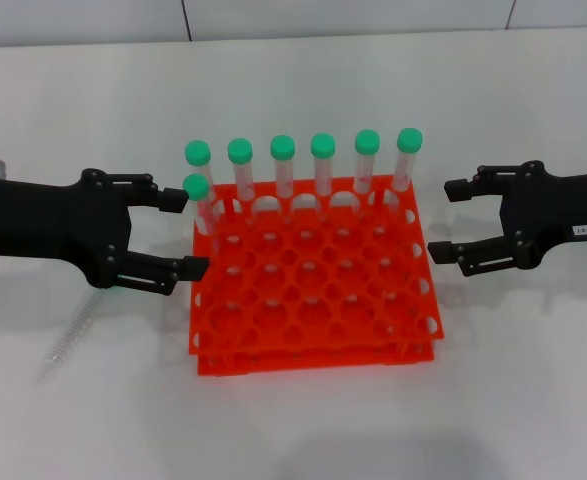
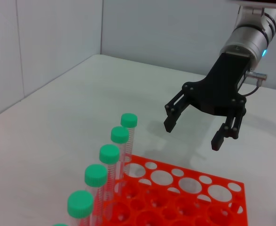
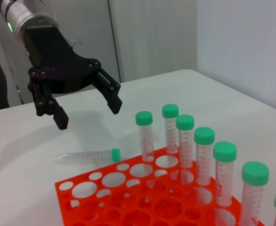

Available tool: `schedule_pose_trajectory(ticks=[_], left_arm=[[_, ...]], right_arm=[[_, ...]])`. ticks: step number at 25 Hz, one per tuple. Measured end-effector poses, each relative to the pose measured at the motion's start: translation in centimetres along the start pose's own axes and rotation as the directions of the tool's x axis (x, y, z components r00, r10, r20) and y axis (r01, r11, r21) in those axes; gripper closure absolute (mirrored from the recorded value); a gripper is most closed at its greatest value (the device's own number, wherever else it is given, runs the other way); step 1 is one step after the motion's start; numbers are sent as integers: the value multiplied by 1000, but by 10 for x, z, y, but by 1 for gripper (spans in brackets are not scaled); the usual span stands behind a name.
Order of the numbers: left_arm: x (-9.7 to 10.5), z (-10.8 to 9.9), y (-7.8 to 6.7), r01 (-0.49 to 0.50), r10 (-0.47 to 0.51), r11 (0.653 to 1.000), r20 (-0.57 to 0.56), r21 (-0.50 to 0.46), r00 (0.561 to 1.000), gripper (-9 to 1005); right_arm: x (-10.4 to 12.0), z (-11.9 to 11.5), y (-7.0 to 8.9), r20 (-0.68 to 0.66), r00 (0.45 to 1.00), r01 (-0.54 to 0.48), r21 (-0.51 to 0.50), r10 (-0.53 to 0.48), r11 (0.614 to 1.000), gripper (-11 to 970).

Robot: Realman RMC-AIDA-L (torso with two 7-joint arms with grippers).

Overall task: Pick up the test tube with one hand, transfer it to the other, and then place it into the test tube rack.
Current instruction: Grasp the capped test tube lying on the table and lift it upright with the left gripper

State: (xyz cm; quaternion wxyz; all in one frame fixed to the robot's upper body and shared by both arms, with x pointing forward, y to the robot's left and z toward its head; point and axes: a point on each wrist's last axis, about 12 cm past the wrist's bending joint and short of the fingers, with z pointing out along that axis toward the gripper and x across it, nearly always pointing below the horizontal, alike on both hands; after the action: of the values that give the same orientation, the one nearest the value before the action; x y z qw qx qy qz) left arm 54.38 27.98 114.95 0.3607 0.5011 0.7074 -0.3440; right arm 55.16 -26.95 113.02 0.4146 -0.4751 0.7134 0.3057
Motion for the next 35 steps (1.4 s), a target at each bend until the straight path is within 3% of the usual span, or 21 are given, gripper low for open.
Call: schedule_pose_trajectory(ticks=[22,31,35], left_arm=[[5,-4,-1,45,-45,999,-10,-8,999,157],[20,-18,-7,114,-116,992,-30,-46,993,166],[25,-34,-8,164,-170,982,-51,-96,984,170]], right_arm=[[0,0,1,19,1000,-9,0,9,1000,123],[2,3,3,42,999,-8,-11,9,1000,125],[1,4,4,48,999,-7,-17,8,1000,126]])
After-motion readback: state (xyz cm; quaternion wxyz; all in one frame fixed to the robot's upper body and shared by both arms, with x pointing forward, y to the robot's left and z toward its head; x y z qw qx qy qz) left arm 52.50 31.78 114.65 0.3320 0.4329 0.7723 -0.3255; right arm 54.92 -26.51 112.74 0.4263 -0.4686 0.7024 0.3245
